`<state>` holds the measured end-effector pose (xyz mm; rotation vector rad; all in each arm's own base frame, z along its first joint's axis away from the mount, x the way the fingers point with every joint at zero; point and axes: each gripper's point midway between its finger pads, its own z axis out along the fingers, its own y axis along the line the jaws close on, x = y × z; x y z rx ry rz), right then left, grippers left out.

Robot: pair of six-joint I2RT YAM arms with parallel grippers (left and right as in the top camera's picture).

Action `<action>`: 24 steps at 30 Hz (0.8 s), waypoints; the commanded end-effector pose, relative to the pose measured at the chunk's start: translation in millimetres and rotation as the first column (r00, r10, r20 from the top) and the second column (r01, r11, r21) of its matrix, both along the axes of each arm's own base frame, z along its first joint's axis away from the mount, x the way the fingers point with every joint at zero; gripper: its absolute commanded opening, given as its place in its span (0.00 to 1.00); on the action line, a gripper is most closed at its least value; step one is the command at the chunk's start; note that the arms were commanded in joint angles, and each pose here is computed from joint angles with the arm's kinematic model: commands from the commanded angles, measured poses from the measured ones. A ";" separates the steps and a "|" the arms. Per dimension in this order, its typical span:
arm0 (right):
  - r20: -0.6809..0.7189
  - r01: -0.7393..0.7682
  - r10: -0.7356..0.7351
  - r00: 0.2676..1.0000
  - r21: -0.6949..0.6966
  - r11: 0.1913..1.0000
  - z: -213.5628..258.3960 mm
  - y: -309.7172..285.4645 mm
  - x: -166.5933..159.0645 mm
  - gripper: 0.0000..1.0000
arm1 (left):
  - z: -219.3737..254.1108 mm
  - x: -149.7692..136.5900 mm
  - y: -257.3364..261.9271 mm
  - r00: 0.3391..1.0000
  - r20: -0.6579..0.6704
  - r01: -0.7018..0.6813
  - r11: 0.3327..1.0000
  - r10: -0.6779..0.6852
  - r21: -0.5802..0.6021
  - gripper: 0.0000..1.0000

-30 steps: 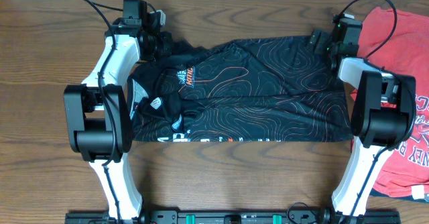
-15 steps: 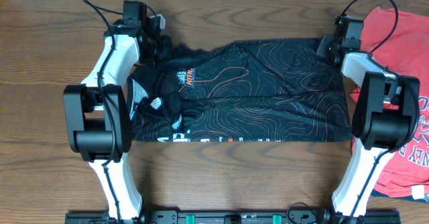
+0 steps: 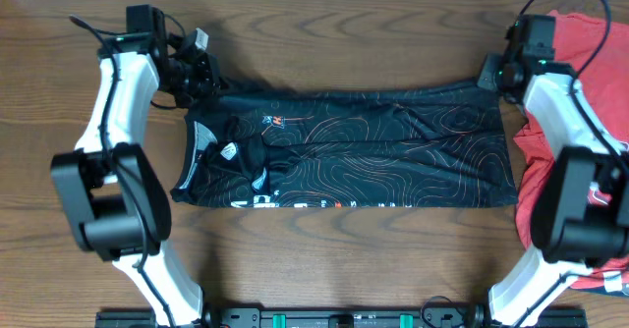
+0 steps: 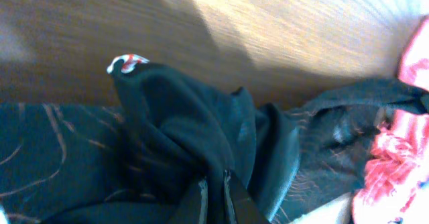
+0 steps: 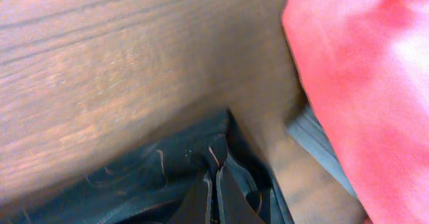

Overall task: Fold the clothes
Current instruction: 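Fold the shirt's top edge down toward the front with both grippers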

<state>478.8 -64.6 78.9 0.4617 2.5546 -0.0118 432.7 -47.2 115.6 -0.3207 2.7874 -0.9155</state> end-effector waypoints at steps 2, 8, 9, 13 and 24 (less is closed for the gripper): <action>-0.073 0.019 -0.020 0.997 -0.010 1.000 19.1 -2.3 -32.2 0.01 | 15.6 -27.2 -11.0 0.997 -0.070 0.026 0.998 -0.030 -0.054 0.06; -0.287 0.039 -0.057 0.956 -0.071 0.997 14.2 -10.1 -90.6 0.01 | 5.0 -77.5 -3.1 0.958 -0.280 0.063 0.998 -0.057 0.013 0.06; -0.325 0.033 -0.057 0.944 -0.082 0.996 12.3 -11.2 -99.8 0.01 | 1.1 -86.1 3.8 0.946 -0.320 0.071 0.996 -0.049 0.059 0.06; -0.445 0.028 -0.086 0.891 -0.135 0.990 8.7 -18.5 -131.4 0.01 | -8.8 -105.5 28.2 0.915 -0.402 0.110 0.972 -0.017 0.209 0.06; -0.530 0.029 -0.137 0.837 -0.207 0.978 11.4 -34.2 -157.7 0.03 | -25.3 -120.0 35.0 0.892 -0.453 0.130 0.961 -0.004 0.246 0.06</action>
